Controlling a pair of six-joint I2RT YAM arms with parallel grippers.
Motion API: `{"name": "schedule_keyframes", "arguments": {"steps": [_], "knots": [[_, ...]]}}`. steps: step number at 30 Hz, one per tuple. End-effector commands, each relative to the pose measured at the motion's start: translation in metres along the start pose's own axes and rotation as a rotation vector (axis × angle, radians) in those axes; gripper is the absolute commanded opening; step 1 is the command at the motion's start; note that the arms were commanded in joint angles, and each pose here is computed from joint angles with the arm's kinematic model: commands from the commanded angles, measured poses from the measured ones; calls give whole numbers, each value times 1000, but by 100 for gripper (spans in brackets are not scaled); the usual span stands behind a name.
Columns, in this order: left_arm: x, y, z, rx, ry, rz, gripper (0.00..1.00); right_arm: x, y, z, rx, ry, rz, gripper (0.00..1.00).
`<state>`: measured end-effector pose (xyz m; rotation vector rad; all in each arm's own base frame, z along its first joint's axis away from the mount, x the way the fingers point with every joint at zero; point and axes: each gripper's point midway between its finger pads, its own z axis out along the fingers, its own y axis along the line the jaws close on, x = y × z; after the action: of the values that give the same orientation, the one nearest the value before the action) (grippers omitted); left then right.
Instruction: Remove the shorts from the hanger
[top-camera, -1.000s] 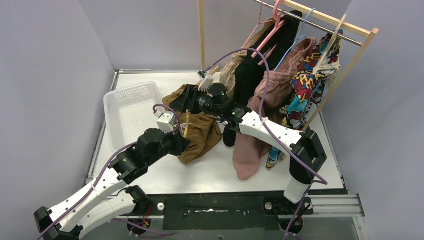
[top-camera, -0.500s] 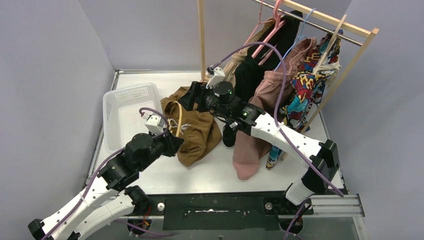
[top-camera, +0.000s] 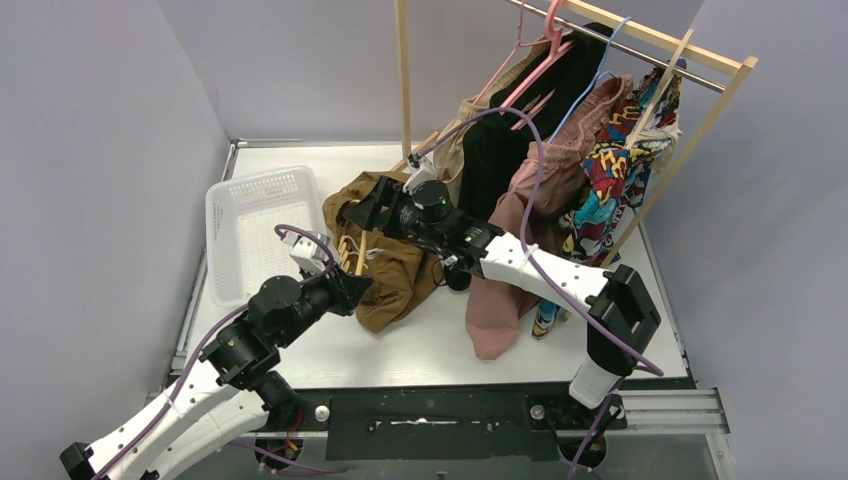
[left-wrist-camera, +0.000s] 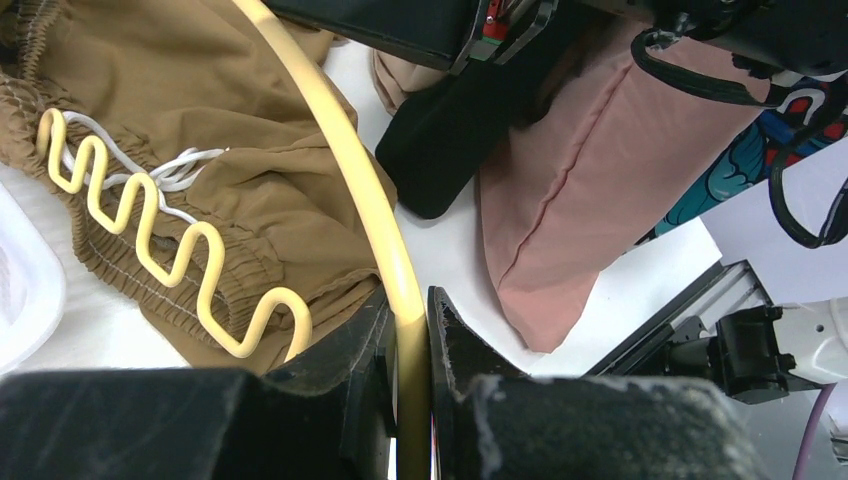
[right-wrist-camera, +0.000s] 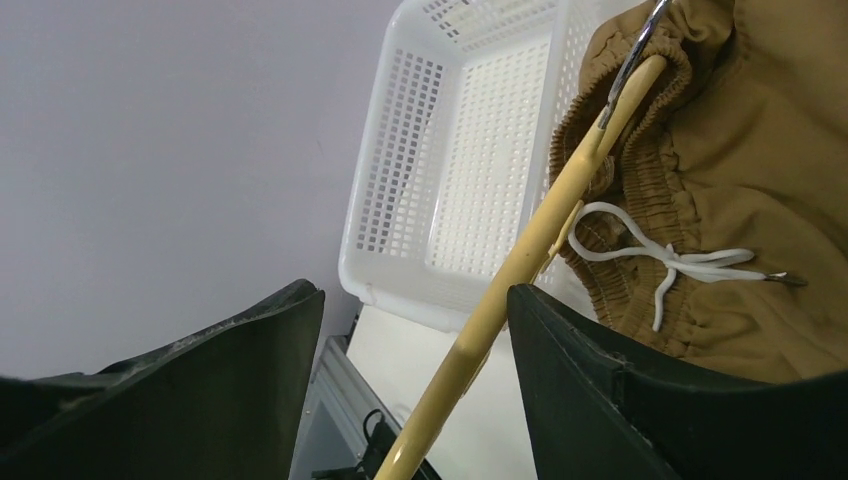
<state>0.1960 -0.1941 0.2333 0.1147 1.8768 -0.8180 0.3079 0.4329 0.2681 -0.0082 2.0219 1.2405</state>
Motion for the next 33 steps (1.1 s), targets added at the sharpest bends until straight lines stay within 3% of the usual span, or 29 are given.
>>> {"name": "schedule_keyframes", "arguments": {"steps": [1, 8, 21, 23, 29, 33], "knots": [[-47, -31, -9, 137, -181, -14, 0, -15, 44, -2, -138, -56, 86, 68], [-58, -33, -13, 144, -230, -7, 0, -18, 35, -3, -2, -98, 127, 66], [-78, -38, -26, 167, -317, -5, 0, -17, 34, -7, 89, -134, 119, 63], [-77, -38, -26, 171, -313, -1, 0, -16, 39, -5, 67, -123, 117, 56], [-72, -39, -25, 179, -288, 3, 0, -29, 48, -12, 46, -168, 112, 13], [-66, -35, -26, 151, -245, 0, 2, -43, 55, -28, 33, -217, 121, 1]]}}
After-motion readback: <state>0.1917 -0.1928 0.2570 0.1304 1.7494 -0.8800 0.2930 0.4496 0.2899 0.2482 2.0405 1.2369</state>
